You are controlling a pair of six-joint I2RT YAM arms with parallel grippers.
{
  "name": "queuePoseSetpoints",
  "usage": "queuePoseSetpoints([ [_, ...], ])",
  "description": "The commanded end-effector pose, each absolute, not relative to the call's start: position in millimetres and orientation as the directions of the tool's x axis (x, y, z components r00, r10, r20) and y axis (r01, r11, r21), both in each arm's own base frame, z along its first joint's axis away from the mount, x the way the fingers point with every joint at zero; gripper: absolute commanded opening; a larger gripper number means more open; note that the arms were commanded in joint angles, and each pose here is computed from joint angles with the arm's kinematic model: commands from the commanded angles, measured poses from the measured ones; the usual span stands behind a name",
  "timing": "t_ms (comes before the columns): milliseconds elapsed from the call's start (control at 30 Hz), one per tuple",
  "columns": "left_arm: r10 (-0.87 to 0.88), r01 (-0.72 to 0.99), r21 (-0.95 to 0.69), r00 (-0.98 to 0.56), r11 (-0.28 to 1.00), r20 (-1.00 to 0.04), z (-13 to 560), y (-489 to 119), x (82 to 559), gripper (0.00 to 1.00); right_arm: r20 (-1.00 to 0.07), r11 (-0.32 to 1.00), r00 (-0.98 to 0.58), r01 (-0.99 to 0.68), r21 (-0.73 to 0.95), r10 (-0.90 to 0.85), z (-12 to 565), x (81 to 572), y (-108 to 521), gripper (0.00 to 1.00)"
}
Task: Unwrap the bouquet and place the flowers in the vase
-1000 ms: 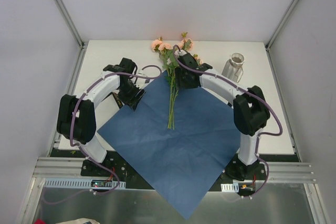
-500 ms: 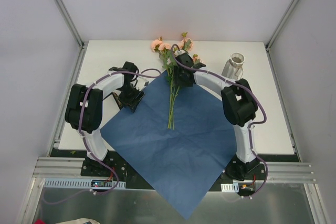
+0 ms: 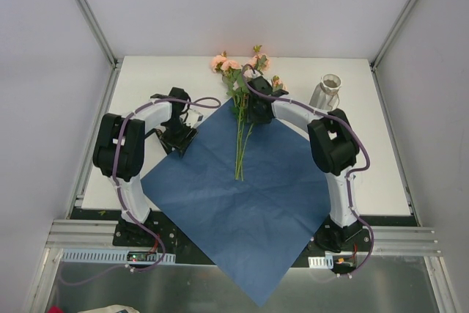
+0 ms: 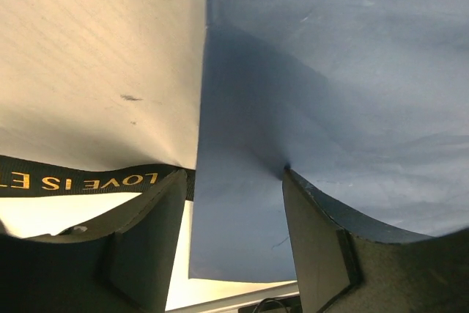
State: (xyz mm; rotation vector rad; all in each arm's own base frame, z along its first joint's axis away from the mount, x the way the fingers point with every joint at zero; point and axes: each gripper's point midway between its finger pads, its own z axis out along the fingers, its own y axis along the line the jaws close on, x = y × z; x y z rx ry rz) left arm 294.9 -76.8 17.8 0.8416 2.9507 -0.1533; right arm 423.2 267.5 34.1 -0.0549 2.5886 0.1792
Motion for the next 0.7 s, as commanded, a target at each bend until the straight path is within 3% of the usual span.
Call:
queuePoseSetpoints([
  [0,0.518,0.521,-0.041,-0.852,0.852,-0.078,16.9,-62.1,302.4,0.55,-0.54,0.991,-0.841,-0.043,0.123,0.03,37.8,434.3,269.7,0.4],
  [233,0.503,0.508,-0.038,-0.86,0.861,-0.09,19.8,-58.6,307.6,0.54,-0.53,0.992,-0.847,-0.024,0.121,0.044,29.8,438.0,270.9,0.29],
  [433,0.464,0.483,-0.052,-0.863,0.874,-0.2,57.1,-54.4,319.8,0.54,-0.563,0.991,-0.823,-0.005,0.131,0.07,54.8,436.4,262.9,0.01],
  [667,0.376,0.444,-0.094,-0.838,0.891,-0.396,139.2,-51.8,335.5,0.57,-0.691,0.967,-0.704,-0.026,0.253,0.162,145.5,440.0,260.3,0.01],
])
